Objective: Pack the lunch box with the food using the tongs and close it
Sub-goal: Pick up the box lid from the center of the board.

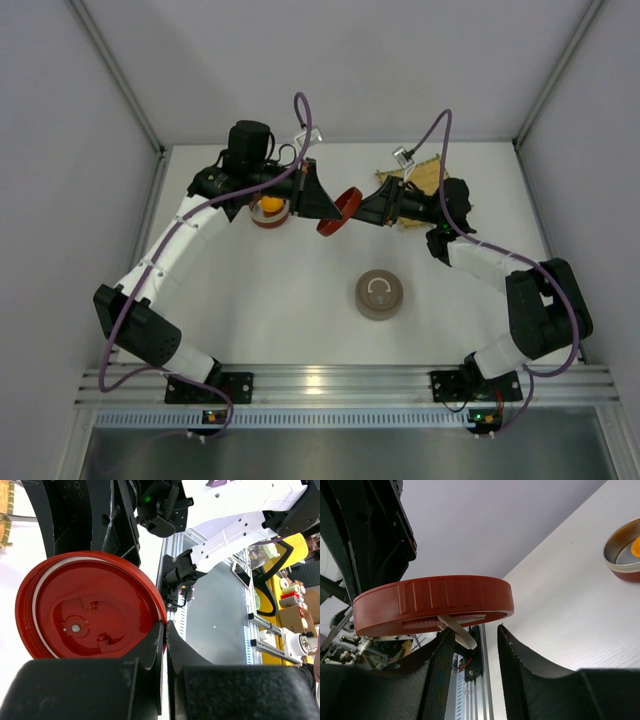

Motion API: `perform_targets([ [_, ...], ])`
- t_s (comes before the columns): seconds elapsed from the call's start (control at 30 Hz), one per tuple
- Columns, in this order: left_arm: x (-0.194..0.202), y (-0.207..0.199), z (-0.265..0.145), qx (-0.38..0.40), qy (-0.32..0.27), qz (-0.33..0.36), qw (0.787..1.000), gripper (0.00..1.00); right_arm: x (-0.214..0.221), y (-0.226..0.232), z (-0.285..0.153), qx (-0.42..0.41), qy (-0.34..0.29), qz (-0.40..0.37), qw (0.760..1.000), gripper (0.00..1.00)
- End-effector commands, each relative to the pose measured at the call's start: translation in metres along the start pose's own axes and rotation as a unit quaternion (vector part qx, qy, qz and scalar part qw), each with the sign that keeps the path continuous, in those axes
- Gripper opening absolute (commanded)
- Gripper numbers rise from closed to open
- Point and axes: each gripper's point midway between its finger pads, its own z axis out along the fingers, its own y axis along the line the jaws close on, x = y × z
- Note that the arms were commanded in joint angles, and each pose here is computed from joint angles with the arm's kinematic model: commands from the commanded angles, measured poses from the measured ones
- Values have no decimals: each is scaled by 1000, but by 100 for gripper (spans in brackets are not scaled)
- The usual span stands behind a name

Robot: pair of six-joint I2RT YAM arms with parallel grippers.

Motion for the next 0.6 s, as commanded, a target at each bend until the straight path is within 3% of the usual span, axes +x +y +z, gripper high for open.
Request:
perform_targets([
  [0.0,-5,-8,0,20,-7,24,999,0,-9,21,6,-38,-12,-56,998,38],
  [0.33,-2,1,1,5,-6,21,1000,0,-9,33,6,-59,-13,-46,997,32],
  [0.43,-2,2,1,0,-7,23,1000,0,-9,30,7,-53,-12,-37,998,24],
  [0.57,-2,3,1,-2,-5,21,1000,0,-6,22,8,-34,-7,-24,999,2],
])
